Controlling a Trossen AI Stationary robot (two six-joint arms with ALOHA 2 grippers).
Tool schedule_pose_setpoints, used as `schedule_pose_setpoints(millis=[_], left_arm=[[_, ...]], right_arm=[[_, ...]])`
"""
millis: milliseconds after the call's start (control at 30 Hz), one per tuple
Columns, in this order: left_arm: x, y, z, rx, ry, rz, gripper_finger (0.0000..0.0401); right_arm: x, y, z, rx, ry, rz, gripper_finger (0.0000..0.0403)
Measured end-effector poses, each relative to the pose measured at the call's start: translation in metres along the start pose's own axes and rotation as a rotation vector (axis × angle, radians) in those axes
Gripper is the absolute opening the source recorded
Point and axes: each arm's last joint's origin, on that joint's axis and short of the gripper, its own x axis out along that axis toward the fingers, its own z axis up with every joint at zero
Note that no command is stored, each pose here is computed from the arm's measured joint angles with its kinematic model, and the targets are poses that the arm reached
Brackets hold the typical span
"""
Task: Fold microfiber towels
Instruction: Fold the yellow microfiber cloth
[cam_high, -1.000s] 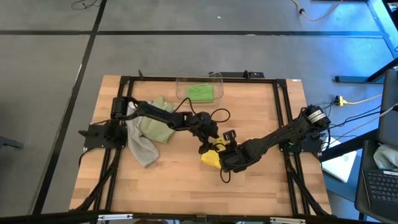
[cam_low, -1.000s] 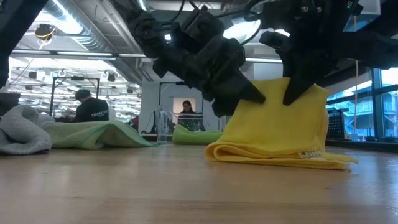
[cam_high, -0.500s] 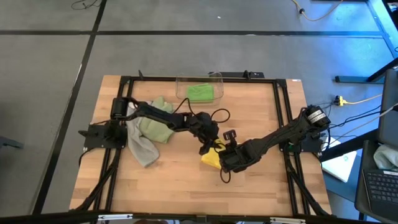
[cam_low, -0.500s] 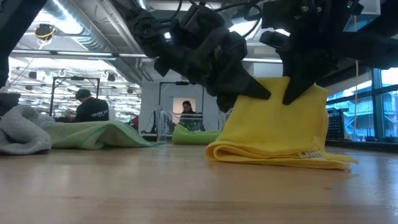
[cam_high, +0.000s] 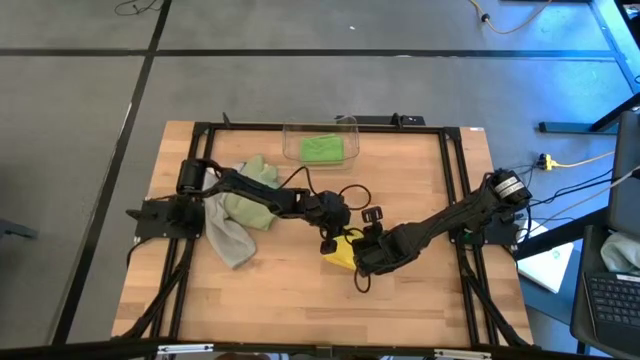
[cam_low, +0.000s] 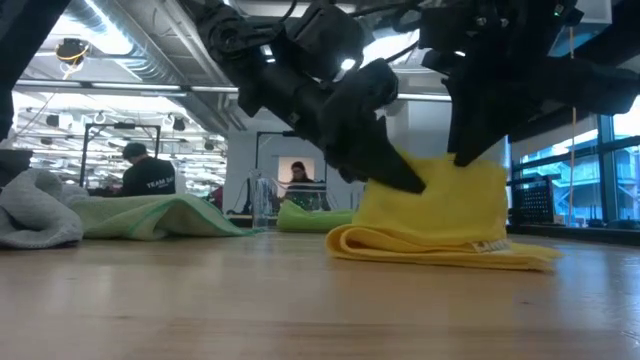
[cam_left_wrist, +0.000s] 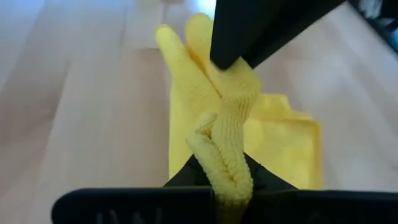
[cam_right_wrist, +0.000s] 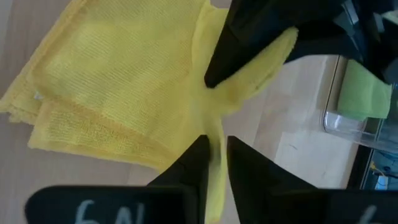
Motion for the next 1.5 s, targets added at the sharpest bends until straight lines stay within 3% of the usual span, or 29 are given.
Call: schedule_pose_setpoints(millis=[300, 467, 633, 767, 933, 1067, 1167, 1500], left_arm=[[-0.001, 0.006, -0.002, 0.034, 0.020, 0.065, 0.0001], [-0.001, 0.009, -0.002, 0.044, 0.026, 0.105, 0.0000], [-0.003, 0.016, -0.004, 0.033, 0.047, 0.158, 0.0000], [-0.002, 0.015, -0.006, 0.033, 0.061, 0.156, 0.0000], [0.000, 0.004, -0.006, 0.051, 0.067, 0.157, 0.0000], [-0.001, 0.004, -0.007, 0.051, 0.071, 0.188, 0.0000], [-0.001, 0.004, -0.007, 0.048, 0.073, 0.191, 0.0000], [0.000, -0.001, -0.007, 0.041, 0.073, 0.213, 0.0000]], right_arm=[[-0.007, 0.012, -0.004, -0.050, 0.004, 0.004, 0.0087], [-0.013, 0.024, 0.006, -0.044, -0.107, 0.087, 0.0088], [-0.018, 0.028, 0.023, 0.055, -0.267, 0.152, 0.0088], [-0.017, 0.026, 0.025, 0.076, -0.285, 0.156, 0.0088], [0.001, 0.025, 0.016, 0.128, -0.244, 0.158, 0.0088], [0.028, 0.035, 0.004, 0.192, -0.304, 0.260, 0.0088], [0.041, 0.040, -0.008, 0.233, -0.290, 0.254, 0.0088], [0.051, 0.042, -0.021, 0.255, -0.240, 0.244, 0.0088]])
